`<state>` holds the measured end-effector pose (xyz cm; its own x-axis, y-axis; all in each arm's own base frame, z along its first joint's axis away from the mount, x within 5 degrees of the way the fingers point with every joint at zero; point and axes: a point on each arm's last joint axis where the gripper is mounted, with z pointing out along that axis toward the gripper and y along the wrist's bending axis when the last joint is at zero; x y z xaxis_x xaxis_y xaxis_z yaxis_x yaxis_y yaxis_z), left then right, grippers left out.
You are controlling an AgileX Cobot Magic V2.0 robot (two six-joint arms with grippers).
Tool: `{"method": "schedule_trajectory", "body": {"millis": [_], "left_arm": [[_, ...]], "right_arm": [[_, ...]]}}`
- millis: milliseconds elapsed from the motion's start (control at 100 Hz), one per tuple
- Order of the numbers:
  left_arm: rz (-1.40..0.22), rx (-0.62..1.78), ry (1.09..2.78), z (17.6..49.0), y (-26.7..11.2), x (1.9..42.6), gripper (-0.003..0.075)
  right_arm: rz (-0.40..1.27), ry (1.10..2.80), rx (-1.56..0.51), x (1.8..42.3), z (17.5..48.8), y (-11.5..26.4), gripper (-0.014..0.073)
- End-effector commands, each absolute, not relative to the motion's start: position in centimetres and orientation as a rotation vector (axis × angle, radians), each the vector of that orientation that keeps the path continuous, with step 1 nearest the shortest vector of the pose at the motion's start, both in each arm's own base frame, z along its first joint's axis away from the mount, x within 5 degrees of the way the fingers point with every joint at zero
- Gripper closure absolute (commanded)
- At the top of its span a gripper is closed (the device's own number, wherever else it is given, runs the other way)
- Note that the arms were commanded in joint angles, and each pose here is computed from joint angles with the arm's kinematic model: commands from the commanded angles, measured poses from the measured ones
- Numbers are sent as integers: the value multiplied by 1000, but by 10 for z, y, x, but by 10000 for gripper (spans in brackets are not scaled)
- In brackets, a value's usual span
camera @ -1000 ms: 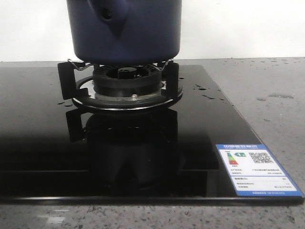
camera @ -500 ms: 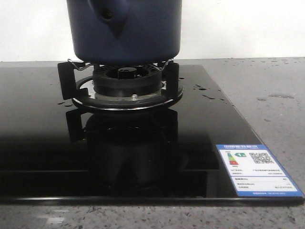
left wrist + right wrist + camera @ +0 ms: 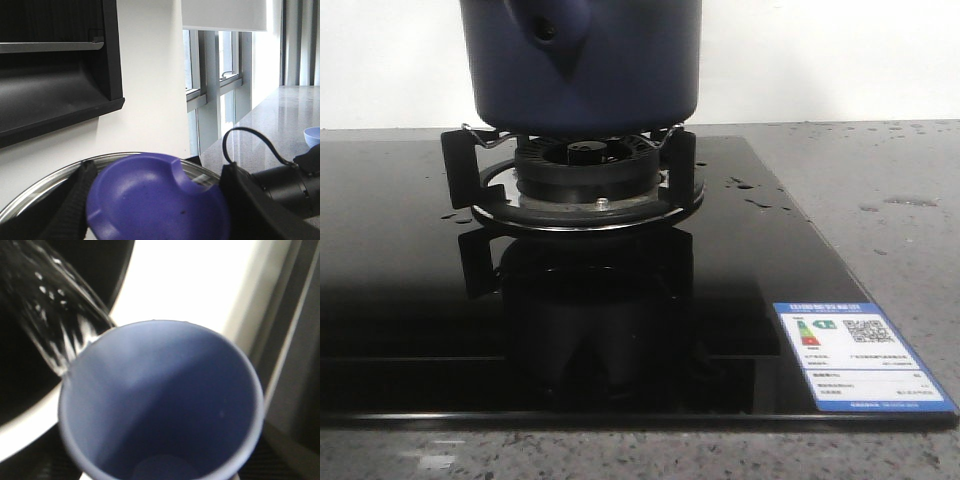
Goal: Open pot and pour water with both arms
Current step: 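Tilt the held cup over the open pot with the right gripper, then set the empty cup back on the counter and open the right gripper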
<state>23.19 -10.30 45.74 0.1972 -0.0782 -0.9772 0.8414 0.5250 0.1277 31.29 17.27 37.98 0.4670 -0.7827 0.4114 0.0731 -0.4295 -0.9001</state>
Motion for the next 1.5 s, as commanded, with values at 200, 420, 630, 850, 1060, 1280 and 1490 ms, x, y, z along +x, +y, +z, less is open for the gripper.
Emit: {"method": "schedule_trajectory", "body": {"millis": [200,420,630,850,1060,1280,1490], "left_arm": [[-822,725,1095,483,-100,217,477],[-822,725,1095,483,-100,217,477],[-827,725,1096,483,-100,217,477],[-852,760,1083,482,-102,213,477],[-853,763,1084,482,-102,213,477],[-852,765,1085,482,-102,213,477],[-853,764,1086,481,-102,214,477]], "right_arm": [[-1355,463,-1683,308,426,163,371],[-1206,596,-1612,307,424,164,371],[-716,1127,-1235,309,420,158,371],[-500,1397,-898,295,434,136,371],[-339,1515,-651,264,439,92,371],[-162,1562,-497,227,380,43,370],[39,1606,-400,210,305,19,371]]}}
